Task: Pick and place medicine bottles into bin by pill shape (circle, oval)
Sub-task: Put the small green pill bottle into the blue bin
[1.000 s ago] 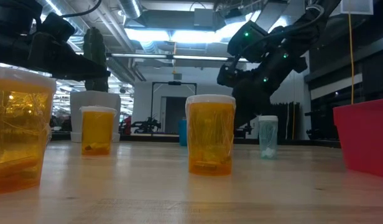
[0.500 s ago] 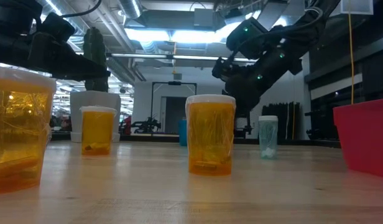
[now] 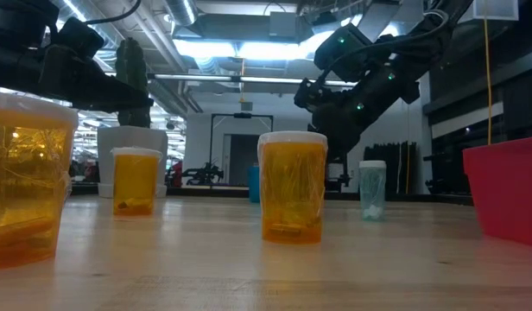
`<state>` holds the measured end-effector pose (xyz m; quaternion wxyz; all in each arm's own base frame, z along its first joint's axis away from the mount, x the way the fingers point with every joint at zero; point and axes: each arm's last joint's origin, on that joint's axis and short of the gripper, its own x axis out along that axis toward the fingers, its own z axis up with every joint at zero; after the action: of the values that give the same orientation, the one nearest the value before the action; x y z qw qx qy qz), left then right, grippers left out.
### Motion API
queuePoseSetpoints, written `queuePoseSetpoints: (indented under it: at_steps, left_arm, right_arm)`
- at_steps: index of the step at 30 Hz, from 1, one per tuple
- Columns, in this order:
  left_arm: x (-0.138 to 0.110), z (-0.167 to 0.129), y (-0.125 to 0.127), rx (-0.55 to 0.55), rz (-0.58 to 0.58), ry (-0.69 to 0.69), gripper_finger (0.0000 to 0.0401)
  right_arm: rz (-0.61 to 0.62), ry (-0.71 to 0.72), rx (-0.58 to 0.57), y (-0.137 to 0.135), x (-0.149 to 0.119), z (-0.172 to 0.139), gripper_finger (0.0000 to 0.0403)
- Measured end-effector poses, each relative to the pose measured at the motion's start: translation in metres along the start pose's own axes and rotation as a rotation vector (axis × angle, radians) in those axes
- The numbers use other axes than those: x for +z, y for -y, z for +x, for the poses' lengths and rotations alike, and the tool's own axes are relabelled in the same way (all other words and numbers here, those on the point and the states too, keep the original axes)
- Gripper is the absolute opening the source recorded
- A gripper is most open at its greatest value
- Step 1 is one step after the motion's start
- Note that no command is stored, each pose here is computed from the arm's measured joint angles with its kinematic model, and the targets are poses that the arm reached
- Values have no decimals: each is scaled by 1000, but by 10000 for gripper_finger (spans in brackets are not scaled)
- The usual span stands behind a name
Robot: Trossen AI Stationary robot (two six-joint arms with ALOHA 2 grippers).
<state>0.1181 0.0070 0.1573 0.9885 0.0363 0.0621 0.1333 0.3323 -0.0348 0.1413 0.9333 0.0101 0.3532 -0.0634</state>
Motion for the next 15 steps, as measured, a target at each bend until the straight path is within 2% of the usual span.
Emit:
queuePoseSetpoints:
  at_steps: [5, 9, 15]
  left_arm:
    - [0, 0, 0, 0, 0, 0, 247]
    - [0, 0, 0, 0, 0, 0, 247]
    - [0, 0, 0, 0, 0, 0, 247]
  right_arm:
    - [2, 3, 0, 0, 0, 0, 120]
    - [29, 23, -4, 0, 2, 0, 122]
    - [56, 69, -128, 4, 7, -2, 125]
